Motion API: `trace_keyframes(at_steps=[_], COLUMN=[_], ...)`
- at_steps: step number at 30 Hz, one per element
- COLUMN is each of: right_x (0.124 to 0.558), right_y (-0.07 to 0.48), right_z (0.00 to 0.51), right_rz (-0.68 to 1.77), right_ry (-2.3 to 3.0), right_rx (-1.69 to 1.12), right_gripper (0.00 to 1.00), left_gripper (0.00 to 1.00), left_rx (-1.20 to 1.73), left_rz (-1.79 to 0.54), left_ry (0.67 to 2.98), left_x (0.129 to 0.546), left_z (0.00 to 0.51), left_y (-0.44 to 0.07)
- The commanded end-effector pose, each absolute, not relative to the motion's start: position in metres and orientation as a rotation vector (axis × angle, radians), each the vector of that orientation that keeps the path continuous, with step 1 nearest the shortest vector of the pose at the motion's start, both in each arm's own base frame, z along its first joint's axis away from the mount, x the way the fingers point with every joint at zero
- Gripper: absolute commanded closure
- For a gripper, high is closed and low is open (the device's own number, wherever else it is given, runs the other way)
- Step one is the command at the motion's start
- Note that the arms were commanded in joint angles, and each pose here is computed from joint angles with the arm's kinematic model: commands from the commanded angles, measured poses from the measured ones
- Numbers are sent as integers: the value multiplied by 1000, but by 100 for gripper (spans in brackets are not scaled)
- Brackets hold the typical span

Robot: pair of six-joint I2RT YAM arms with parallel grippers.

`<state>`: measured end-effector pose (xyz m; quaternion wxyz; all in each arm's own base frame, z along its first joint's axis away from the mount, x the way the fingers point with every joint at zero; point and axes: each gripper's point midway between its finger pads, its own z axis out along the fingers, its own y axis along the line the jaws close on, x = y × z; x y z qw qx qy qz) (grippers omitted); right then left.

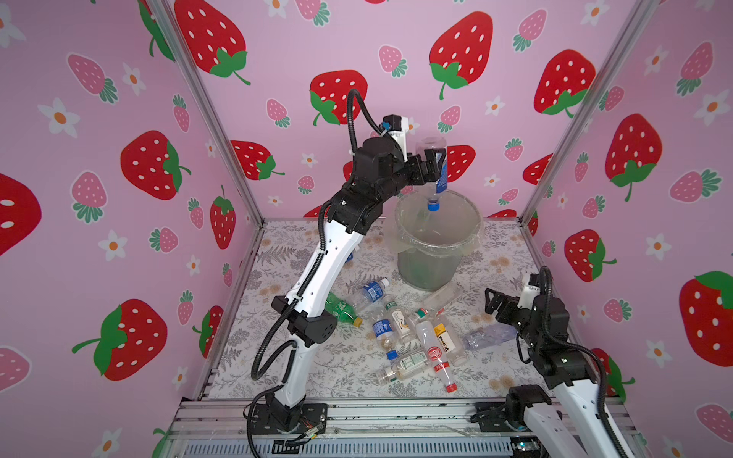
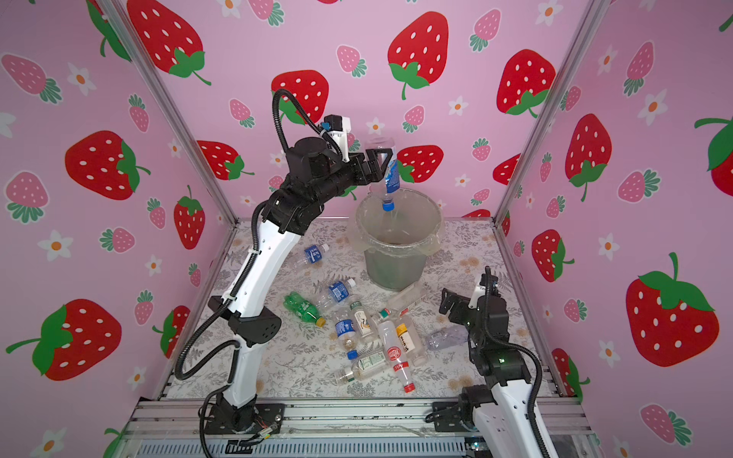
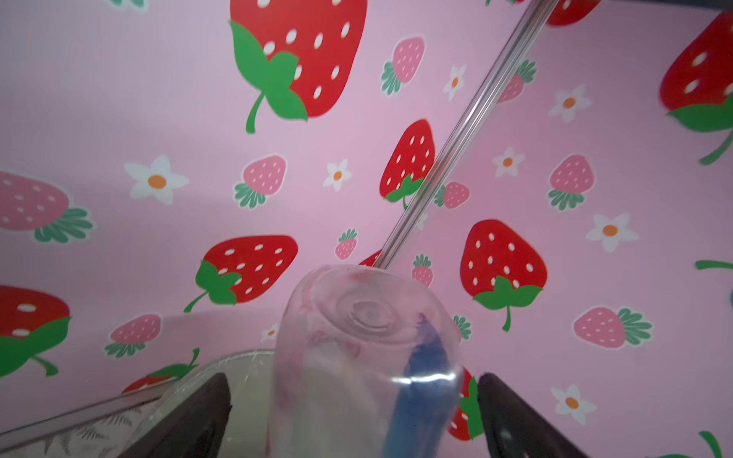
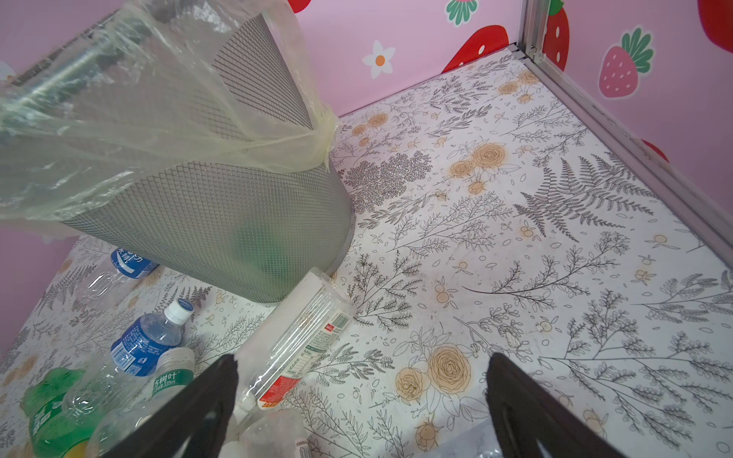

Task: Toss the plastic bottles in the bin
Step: 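Carry the clear bottle over the bin and release it with the left gripper, then draw the left gripper back toward the bottle pile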

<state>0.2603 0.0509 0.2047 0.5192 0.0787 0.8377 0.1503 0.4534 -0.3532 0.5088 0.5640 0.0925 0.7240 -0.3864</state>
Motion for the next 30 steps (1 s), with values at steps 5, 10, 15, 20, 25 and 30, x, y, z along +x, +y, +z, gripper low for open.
trace_keyframes(at_steps=[5,10,15,20,25,30], right_x=[259,260,262,262,263,262], right_y=[49,50,52,54,59,55], right_z=[206,204,198,190,178,173], right_rz=[358,360,364,384,421,403], right_ry=[1992,1999,2022,2046,2090,2149], right_rx=[189,184,186,200,226,282], right_gripper=[1,1,1,1,1,1], left_gripper=[1,1,1,1,1,1], left_rx=[150,122,52,-22,-100,-145], left_rz=[-886,-735,-606,-502,-460,-429], left_ry=[1697,1750,1812,1916,2069,2185], left_x=[403,377,353,335,323,311], left_z=[497,478,432,369,293,246], left_y=[-303,-261,-219,-181,-153,-129])
